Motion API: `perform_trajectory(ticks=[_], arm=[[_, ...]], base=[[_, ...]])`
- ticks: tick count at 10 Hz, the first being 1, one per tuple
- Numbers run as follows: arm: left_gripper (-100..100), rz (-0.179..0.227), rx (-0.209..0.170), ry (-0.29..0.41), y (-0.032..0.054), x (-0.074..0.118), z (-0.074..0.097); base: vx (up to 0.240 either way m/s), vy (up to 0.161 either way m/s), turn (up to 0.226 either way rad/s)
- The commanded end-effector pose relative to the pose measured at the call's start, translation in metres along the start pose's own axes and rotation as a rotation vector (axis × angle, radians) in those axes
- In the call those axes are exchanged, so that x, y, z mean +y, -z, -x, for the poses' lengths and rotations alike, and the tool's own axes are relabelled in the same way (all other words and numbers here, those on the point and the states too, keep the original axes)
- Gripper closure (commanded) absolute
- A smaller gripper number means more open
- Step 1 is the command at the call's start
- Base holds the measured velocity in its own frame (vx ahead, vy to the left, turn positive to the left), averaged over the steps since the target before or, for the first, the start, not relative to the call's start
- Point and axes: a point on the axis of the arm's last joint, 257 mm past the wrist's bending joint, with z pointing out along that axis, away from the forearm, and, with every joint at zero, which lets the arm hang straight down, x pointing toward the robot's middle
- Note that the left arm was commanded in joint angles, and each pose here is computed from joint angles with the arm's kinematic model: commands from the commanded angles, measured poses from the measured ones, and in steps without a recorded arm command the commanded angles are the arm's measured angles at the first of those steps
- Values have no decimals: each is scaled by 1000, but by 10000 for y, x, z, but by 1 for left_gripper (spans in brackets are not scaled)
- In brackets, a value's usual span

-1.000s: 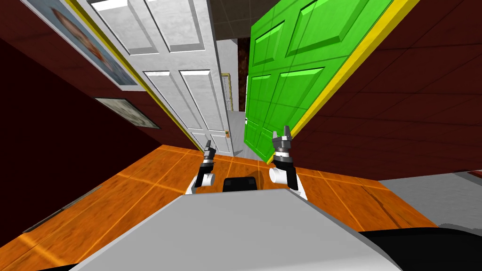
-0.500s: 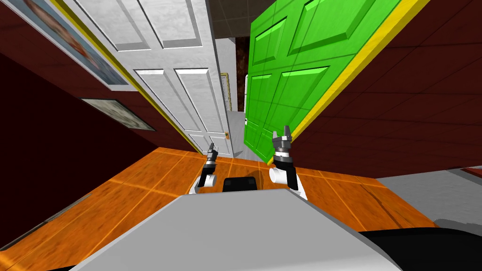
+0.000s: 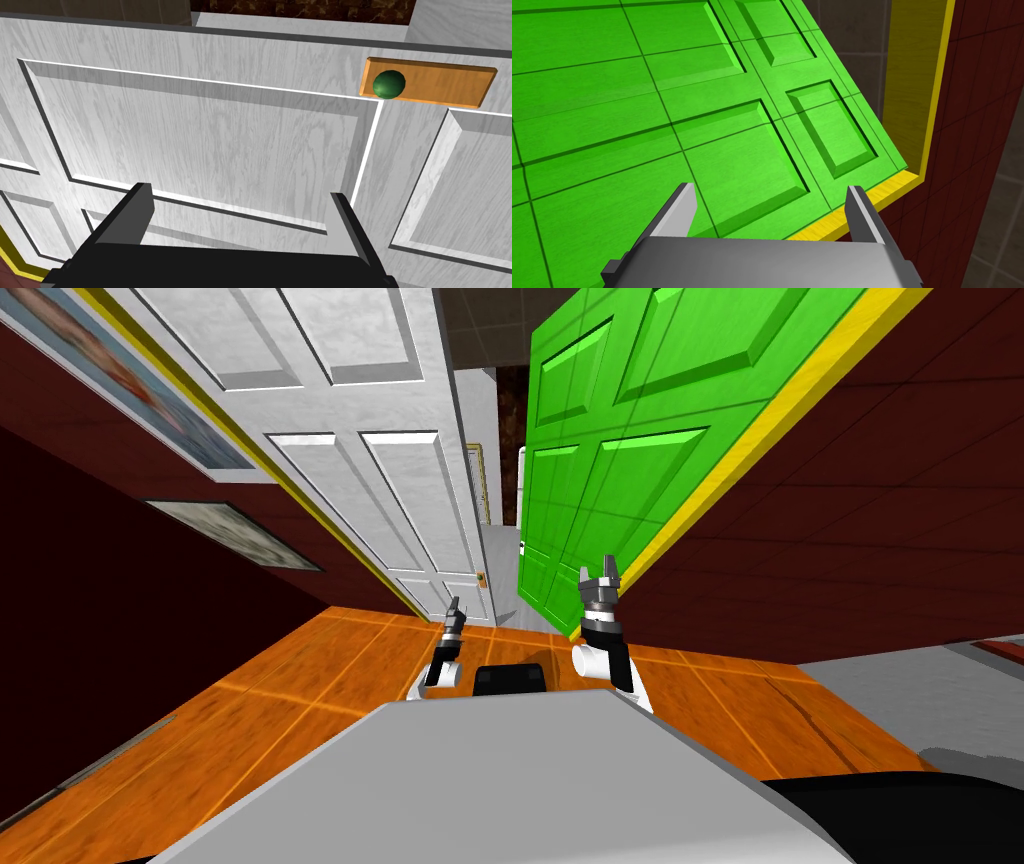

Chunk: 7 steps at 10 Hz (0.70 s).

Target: Push the door open

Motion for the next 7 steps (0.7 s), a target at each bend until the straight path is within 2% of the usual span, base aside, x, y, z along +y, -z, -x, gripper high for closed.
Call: perform_trajectory(ticks=[1, 7], arm=[[-100, 24, 6, -2, 44, 145, -24], [-100, 105, 25, -3, 192, 596, -128]], base=[[85, 53, -52], [88, 52, -47]])
